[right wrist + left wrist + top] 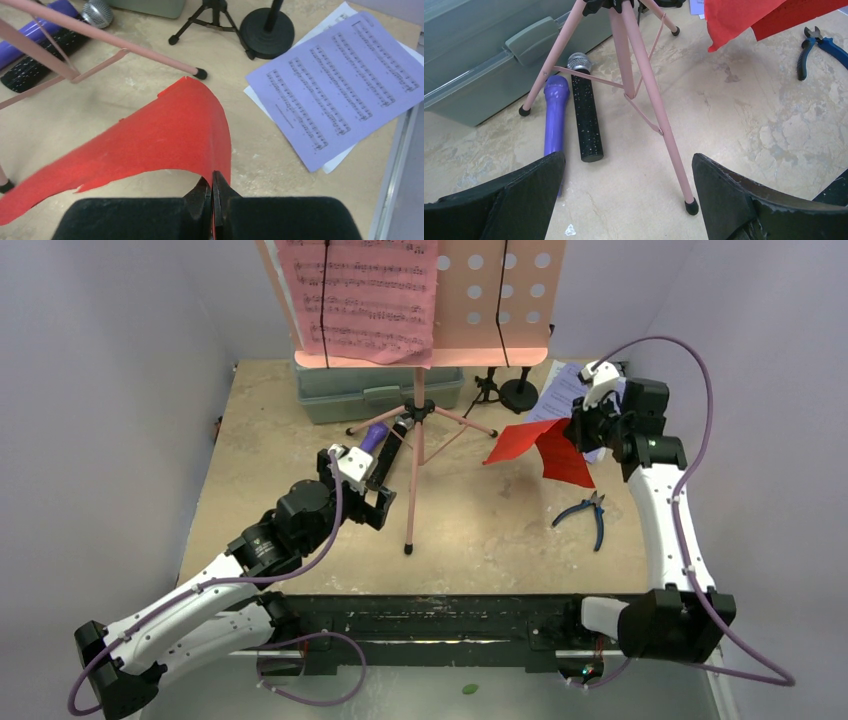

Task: Pack up the instrument practice props
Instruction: Place the sheet music at the center of the board.

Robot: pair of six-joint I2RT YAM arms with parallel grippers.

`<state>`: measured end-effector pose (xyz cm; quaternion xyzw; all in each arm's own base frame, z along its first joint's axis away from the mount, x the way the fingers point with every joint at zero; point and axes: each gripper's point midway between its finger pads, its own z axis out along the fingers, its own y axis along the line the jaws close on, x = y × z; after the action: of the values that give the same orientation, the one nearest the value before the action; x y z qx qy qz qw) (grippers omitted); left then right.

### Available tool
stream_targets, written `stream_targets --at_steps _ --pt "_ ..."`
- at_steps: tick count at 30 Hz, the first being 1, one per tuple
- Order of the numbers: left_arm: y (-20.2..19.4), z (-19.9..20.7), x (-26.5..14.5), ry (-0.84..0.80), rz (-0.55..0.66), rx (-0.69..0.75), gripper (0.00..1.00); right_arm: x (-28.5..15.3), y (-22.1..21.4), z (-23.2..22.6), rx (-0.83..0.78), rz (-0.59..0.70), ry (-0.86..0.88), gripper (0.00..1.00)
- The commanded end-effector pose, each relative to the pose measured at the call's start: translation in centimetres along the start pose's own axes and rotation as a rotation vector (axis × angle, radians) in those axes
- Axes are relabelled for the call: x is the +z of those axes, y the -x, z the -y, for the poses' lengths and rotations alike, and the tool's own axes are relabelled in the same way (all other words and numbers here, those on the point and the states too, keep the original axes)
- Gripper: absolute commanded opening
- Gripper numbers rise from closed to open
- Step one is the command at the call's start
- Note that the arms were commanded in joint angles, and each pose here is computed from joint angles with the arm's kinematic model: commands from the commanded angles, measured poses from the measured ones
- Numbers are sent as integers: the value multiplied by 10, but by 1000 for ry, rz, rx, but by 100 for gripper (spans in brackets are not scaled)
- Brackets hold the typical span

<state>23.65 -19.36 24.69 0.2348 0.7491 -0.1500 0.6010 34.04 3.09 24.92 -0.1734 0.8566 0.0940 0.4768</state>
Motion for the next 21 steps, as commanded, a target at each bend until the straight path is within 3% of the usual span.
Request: stream_targets --at_steps 1,7,14,21 --pt "4 -5 1 15 17 4 98 -2 26 23 -13 23 -14 0" --pt "5 -9 1 30 18 0 98 18 16 40 104 32 29 0" --pt "1 -10 4 26 5 3 98 63 -10 74 276 -79 94 0" --pt "0 -13 6 30 0 -1 98 100 -8 154 431 19 -243 0"
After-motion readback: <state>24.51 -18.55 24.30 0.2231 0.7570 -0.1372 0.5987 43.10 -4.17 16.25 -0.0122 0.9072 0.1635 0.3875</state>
